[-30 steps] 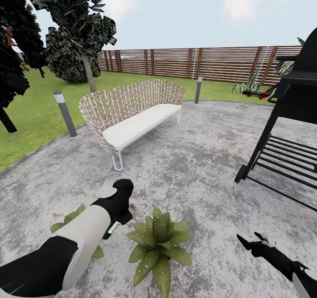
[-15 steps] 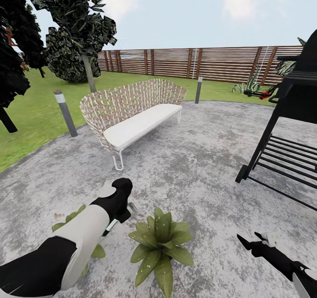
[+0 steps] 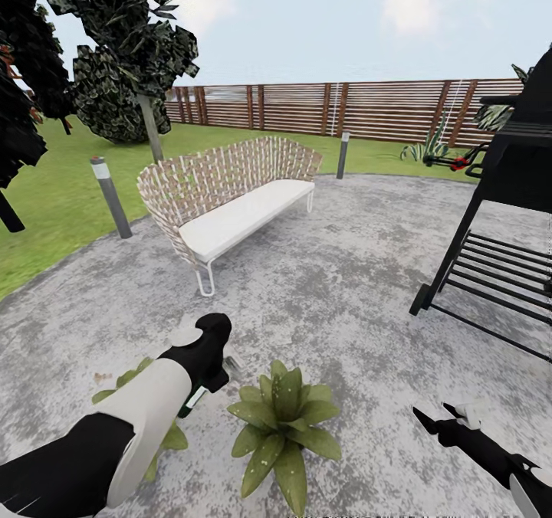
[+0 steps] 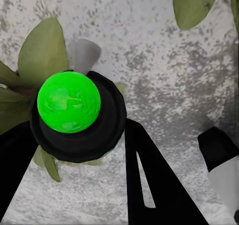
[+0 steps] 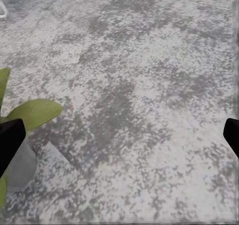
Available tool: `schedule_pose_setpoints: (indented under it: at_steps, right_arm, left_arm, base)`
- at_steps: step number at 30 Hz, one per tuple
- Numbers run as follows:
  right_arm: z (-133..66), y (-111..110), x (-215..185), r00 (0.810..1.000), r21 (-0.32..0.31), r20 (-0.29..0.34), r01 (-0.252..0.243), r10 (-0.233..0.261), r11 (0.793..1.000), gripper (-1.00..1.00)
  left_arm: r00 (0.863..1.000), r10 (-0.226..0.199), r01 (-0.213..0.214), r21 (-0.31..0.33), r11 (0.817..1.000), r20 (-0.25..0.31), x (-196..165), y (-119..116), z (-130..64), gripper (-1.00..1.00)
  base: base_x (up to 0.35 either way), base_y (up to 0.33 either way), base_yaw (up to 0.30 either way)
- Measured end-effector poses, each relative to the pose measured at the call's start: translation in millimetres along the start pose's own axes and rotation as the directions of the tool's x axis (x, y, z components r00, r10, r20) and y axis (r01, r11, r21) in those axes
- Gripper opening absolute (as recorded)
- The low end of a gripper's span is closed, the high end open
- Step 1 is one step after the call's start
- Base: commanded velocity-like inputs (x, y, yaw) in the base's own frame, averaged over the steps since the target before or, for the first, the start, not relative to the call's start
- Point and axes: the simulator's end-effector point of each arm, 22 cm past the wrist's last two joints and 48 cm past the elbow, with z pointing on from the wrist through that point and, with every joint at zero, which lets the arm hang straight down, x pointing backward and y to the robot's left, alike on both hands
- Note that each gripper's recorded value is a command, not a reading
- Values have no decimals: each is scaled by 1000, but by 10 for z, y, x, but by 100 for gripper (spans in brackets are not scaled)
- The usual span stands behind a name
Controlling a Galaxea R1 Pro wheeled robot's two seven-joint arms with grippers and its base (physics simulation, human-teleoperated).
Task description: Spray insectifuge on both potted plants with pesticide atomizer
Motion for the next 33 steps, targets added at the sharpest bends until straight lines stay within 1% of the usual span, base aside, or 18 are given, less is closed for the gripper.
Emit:
schedule_pose_setpoints:
  at_steps: [4, 7, 13, 18, 22, 24, 29, 33]
  right_arm:
    - [3, 0, 11, 1000, 0, -2, 0, 0, 1000, 100]
    - [3, 0, 12, 1000, 0, -3, 0, 0, 1000, 100]
    - [3, 0, 12, 1000, 0, -2, 0, 0, 1000, 100]
    - [3, 0, 12, 1000, 0, -3, 0, 0, 1000, 100]
    - [6, 0, 16, 1000, 0, -3, 0, 0, 1000, 100]
    - [6, 0, 16, 1000, 0, -3, 0, 0, 1000, 100]
    - [6, 0, 16, 1000, 0, -3, 0, 0, 1000, 100]
    - [7, 0, 15, 1000, 0, -3, 0, 0, 1000, 100]
  left_arm:
    - [1000, 3, -3, 0, 1000, -19, 78, -36, 99, -100]
    - [1000, 6, -6, -11, 1000, -20, 86, -17, 103, -100]
    - [1000, 6, -6, -16, 1000, -19, 83, -10, 99, -100]
    - [1000, 3, -3, 4, 1000, -25, 108, -65, 140, -100]
    - [999, 6, -5, 29, 1000, -44, 213, -214, 297, -100]
    - [999, 8, -7, 35, 999, -49, 238, -249, 333, -100]
    - [999, 6, -4, 40, 999, -49, 246, -265, 342, -100]
    - [999, 0, 1, 32, 999, -32, 199, -235, 297, -100]
  base:
    - [0, 0, -86]
    - [0, 0, -12]
    - [0, 0, -1]
    - [-11, 0, 0]
    - [-236, 0, 0]
    - [-323, 0, 0]
    - [-334, -3, 1]
    - [-326, -81, 203]
